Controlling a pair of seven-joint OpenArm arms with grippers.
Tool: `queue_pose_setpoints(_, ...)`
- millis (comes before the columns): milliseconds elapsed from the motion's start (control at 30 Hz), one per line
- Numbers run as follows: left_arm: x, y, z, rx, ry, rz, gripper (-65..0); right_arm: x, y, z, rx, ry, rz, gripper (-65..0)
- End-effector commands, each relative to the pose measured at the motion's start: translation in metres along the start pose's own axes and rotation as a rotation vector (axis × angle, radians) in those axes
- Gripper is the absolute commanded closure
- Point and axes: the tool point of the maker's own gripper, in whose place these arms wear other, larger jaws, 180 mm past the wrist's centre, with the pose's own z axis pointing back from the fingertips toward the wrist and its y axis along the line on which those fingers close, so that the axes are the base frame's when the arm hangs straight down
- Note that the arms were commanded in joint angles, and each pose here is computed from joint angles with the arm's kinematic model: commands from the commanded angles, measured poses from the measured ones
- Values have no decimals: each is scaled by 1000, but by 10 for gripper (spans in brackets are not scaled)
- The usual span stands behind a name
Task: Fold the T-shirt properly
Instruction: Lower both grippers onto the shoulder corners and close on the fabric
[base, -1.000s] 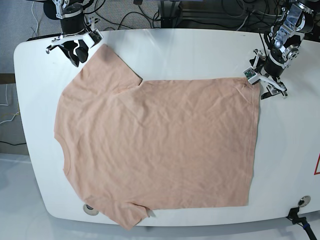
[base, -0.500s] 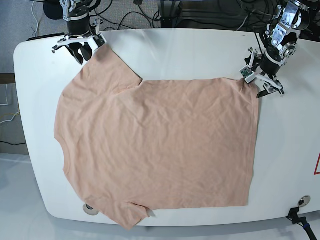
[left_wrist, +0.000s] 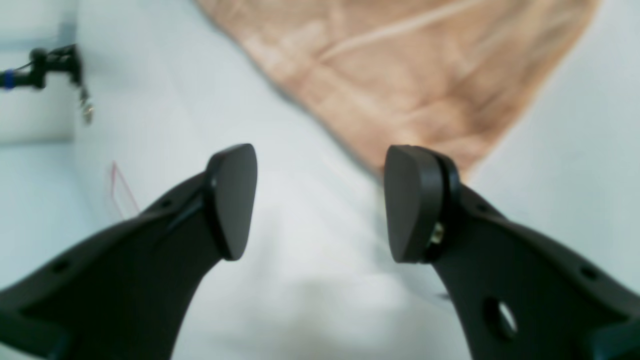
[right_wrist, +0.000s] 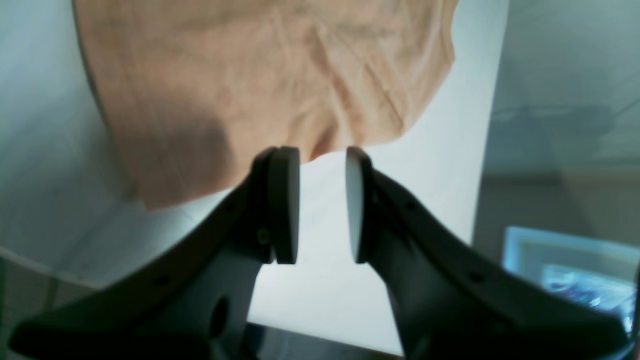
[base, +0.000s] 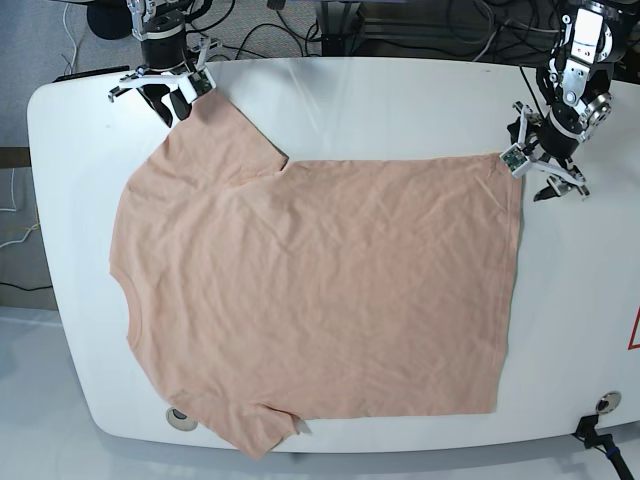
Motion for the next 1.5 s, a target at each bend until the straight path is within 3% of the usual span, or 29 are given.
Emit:
queue_pose_setpoints(0, 3, 11, 4, 16, -11, 37, -375, 7, -7, 2, -11, -31, -46, -158)
queue_pose_setpoints(167, 3, 2, 7, -36, -19, 211, -375, 9, 0, 2, 34, -37, -178, -158)
queue_pose_setpoints(300, -5, 27, 10, 101, -14, 376, -375, 16, 5, -2, 76, -59, -243, -158)
queue_pose_setpoints(467, -9, 43, 20, 165, -79, 532, -375, 17, 5, -2, 77, -60, -246, -158)
queue_pose_setpoints(700, -4, 25, 28, 123, -154, 662, -375, 17, 5, -2, 78, -61, -245, -158)
queue_pose_setpoints(900, -9, 9, 27, 51, -112, 771, -375, 16, 7, -1, 82, -58, -245, -158)
queue_pose_setpoints(1100, -19, 0, 25, 14, -32, 791, -375, 16, 8, 0, 85, -56, -243, -158)
queue_pose_setpoints(1333, -21, -8, 22, -3, -25, 812, -375, 16, 8, 0, 85, -56, -243, -158)
queue_pose_setpoints(1467, -16, -10, 20, -21, -77, 889, -375, 16, 8, 0, 85, -56, -243, -158)
